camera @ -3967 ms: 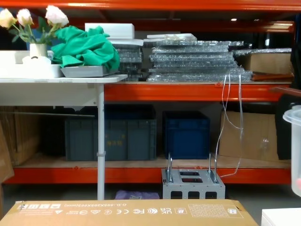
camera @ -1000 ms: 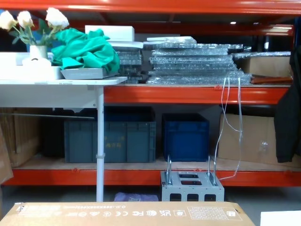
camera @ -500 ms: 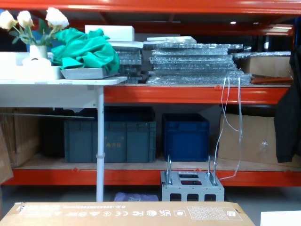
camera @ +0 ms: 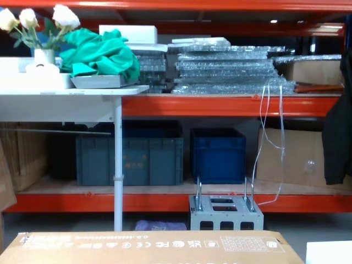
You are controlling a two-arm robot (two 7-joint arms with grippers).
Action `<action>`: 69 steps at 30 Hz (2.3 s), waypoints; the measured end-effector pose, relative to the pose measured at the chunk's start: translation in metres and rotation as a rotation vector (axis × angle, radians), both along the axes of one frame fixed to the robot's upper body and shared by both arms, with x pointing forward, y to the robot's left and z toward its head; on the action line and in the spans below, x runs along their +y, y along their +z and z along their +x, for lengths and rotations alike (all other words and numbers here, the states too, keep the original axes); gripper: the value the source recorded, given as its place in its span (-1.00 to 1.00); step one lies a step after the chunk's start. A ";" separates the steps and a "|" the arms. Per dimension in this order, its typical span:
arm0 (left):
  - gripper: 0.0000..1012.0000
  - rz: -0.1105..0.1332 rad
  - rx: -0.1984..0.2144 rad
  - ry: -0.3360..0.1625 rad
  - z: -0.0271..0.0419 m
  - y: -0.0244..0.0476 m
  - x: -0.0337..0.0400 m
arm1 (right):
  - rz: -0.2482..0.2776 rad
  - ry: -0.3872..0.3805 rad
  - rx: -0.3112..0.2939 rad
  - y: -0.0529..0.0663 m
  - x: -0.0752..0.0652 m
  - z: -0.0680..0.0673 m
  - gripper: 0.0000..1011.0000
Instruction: Use one hand to grasp the basket and place it at the designated location.
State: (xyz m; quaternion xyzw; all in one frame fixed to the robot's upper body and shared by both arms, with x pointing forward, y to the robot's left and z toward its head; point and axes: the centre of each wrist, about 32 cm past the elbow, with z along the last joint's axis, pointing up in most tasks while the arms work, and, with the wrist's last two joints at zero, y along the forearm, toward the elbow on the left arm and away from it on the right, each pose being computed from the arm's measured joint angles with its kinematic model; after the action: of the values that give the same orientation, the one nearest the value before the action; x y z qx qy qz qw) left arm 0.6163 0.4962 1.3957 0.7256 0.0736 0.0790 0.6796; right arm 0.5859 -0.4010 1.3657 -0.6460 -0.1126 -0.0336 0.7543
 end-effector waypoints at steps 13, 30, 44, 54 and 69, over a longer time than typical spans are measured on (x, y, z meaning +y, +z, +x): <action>-1.00 0.000 0.000 0.000 0.0000 0.0000 0.0001 | -0.061 0.054 -0.049 0.024 0.028 -0.010 0.98; -1.00 0.000 0.000 0.001 0.0000 0.0000 0.0002 | -0.315 -0.016 -0.167 0.055 0.059 -0.027 0.98; -1.00 0.000 0.000 0.000 0.0000 0.0000 0.0001 | -0.189 -0.011 -0.193 0.068 0.037 -0.026 0.98; -1.00 0.000 0.000 0.000 0.0000 0.0000 0.0000 | -0.160 -0.008 -0.254 0.097 0.030 -0.036 0.98; -1.00 0.000 0.000 0.000 0.0000 0.0000 0.0001 | -0.164 0.009 -0.297 0.125 0.036 -0.047 0.98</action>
State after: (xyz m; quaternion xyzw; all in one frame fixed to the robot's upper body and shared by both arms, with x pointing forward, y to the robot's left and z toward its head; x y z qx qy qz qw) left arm 0.6163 0.4963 1.3957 0.7256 0.0737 0.0791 0.6796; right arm 0.5392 -0.3650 1.4904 -0.6928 -0.2279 -0.1160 0.6743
